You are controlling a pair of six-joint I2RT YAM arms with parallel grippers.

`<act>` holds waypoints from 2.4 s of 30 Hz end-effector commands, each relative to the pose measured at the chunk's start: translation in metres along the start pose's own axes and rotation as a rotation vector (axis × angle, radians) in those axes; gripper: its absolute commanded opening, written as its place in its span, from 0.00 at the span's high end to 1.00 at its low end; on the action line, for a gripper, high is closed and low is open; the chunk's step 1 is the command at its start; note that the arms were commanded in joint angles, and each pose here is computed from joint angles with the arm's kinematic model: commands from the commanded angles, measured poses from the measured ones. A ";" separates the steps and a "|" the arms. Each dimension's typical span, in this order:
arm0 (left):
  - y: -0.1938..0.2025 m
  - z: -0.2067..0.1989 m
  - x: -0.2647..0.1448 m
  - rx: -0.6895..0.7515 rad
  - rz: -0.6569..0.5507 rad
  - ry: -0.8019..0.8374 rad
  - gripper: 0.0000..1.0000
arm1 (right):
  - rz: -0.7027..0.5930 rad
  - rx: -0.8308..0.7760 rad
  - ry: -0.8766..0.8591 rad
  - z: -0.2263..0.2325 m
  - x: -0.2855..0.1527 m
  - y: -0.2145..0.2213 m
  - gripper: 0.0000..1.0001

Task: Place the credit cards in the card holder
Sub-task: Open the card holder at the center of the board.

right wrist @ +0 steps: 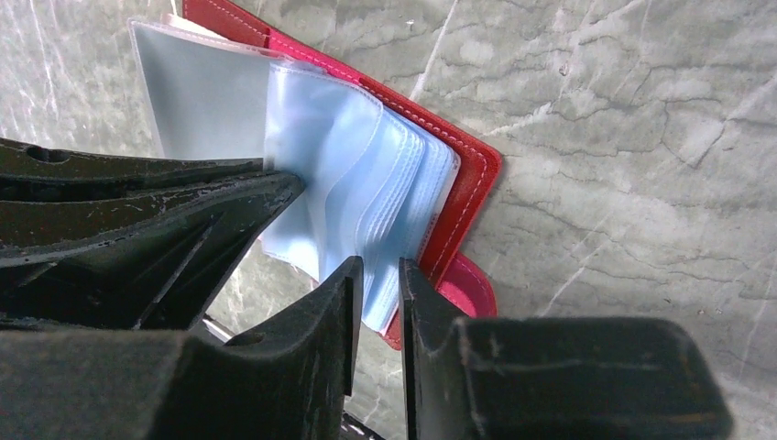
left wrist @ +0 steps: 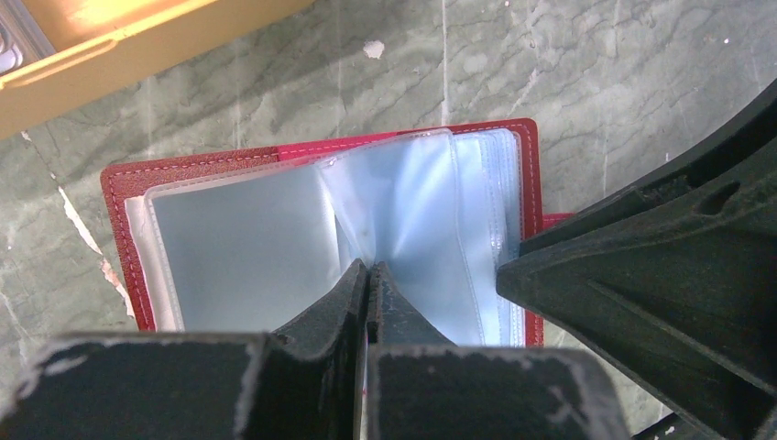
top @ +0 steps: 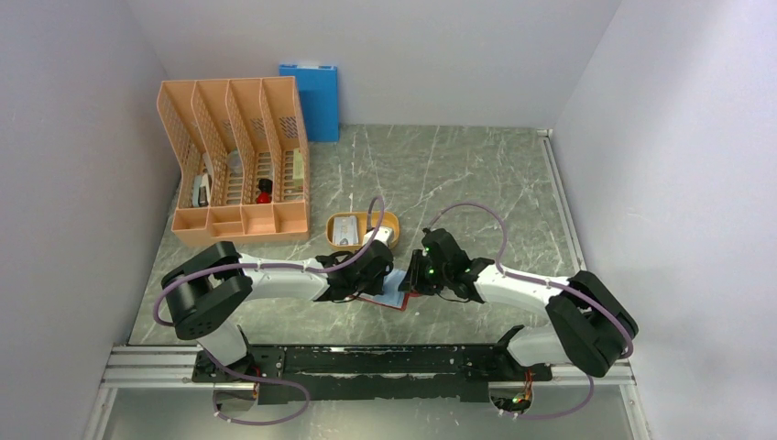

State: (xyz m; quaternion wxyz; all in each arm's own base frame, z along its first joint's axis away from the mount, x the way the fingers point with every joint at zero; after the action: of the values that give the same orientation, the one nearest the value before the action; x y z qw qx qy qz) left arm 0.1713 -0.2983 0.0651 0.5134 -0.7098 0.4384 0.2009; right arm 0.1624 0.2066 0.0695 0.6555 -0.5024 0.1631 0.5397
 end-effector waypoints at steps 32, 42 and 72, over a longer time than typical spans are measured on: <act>0.004 0.008 -0.008 0.000 0.039 -0.005 0.95 | -0.027 -0.044 0.001 0.007 0.003 -0.016 0.63; 0.003 0.005 -0.011 -0.005 0.039 0.017 0.95 | -0.008 -0.045 -0.041 0.014 0.011 -0.016 0.60; -0.018 -0.008 -0.048 -0.022 -0.013 0.108 0.59 | -0.014 -0.104 -0.111 0.041 0.017 -0.030 0.53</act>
State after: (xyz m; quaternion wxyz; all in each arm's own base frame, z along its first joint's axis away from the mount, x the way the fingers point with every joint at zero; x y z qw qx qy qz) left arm 0.1628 -0.2855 0.1189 0.4803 -0.7371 0.4475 0.1604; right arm 0.1774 0.2442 0.0823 0.6388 -0.5054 0.1158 0.5684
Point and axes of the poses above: each gripper's point midway between its finger pads, its own x axis out along the fingers, its own z axis along the line the jaws close on, y = z × x, the point moved 6 cm from there along -x, back along the fingers, and after that the axes turned 15 degrees about -x, right-handed, at the moved point
